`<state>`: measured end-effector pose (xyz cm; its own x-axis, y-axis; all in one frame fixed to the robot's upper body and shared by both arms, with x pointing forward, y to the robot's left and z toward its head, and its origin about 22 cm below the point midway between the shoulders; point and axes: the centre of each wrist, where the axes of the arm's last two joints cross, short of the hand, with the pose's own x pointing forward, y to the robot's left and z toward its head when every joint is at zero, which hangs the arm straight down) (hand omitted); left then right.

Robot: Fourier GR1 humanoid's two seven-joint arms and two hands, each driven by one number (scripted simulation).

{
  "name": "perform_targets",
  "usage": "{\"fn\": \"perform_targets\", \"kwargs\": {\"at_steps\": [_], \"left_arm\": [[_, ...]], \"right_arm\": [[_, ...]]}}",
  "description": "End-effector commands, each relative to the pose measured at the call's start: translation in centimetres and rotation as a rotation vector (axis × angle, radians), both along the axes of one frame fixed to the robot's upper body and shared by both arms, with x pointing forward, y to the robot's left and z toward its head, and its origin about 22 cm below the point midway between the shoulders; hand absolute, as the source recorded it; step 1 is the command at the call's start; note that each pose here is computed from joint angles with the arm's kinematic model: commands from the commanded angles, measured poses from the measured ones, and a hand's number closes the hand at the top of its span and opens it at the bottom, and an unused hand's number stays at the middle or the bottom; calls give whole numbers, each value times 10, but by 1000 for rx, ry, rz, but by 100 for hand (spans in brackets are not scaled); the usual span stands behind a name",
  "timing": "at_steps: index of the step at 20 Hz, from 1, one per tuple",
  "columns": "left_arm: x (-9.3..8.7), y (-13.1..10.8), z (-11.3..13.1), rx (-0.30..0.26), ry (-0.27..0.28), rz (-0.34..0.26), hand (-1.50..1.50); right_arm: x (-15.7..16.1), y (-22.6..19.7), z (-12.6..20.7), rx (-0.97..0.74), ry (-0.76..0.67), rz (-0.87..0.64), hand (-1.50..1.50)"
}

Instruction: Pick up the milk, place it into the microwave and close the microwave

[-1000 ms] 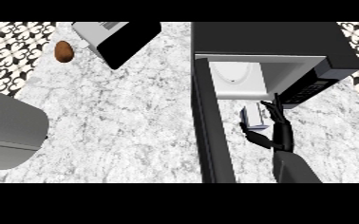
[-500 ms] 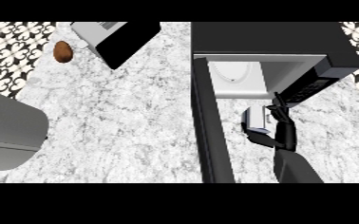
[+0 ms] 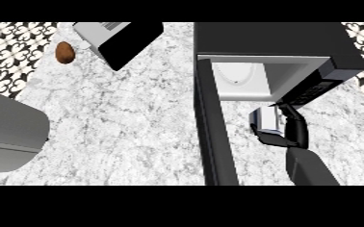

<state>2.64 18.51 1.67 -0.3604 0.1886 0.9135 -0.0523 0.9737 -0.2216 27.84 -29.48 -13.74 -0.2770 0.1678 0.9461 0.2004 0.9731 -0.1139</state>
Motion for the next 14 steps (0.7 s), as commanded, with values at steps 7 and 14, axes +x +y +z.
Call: {"fn": "perform_targets", "kwargs": {"at_steps": [7, 14], "left_arm": [[-11, 3, -2, -3, 8, -5, -150], [-6, 4, -7, -13, 7, -29, -150]], "right_arm": [[-24, -18, 8, -33, -113, 72, 150], [-52, -26, 37, -31, -73, 91, 150]]}}
